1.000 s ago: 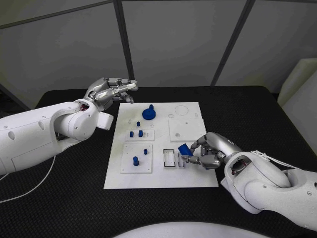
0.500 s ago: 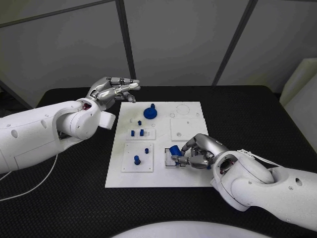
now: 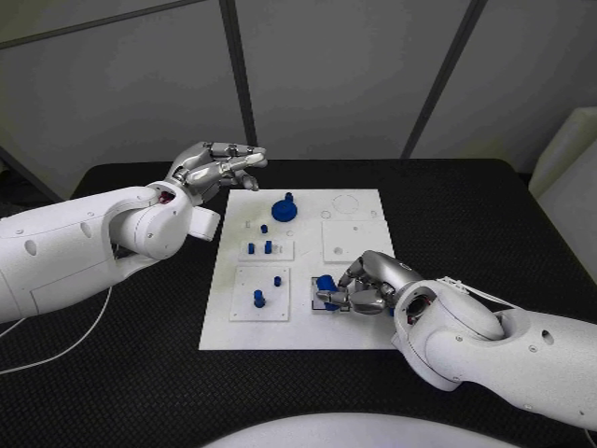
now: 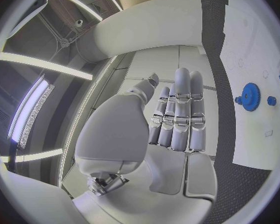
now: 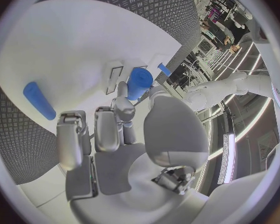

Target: Assemble the parts on the task board

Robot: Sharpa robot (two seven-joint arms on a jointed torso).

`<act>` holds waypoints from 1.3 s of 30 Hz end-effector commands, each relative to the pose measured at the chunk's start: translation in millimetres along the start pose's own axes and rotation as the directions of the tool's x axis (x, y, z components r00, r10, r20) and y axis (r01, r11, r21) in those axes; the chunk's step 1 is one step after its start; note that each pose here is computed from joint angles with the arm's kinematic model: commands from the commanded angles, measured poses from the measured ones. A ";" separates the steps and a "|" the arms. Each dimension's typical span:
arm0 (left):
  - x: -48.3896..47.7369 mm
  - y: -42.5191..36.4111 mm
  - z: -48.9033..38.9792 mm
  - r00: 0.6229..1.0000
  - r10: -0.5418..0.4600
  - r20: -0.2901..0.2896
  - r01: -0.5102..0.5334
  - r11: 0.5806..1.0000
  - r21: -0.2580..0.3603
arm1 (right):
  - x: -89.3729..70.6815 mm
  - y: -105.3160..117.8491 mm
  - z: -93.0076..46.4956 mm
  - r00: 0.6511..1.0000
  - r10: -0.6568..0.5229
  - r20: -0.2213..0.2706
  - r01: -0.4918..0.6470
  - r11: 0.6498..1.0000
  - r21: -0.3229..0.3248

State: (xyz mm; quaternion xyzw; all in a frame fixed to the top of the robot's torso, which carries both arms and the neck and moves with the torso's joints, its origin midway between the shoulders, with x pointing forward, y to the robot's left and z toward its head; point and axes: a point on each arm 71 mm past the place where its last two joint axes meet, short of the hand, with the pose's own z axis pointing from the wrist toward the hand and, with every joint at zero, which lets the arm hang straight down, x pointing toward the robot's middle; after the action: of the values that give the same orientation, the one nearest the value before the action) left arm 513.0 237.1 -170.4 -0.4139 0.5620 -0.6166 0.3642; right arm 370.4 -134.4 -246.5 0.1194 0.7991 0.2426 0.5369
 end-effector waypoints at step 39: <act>0.3 -1.4 -1.1 1.000 -0.008 -0.014 0.008 1.000 -0.002 | -2.8 6.2 0.1 0.997 -0.058 0.051 0.060 0.997 -0.040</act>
State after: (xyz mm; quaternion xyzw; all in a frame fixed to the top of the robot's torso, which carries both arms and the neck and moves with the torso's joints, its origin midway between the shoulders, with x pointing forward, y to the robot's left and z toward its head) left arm 512.2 238.3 -170.4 -0.4144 0.5642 -0.6158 0.3616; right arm 370.9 -130.4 -242.5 0.0983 0.7878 0.2424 0.5576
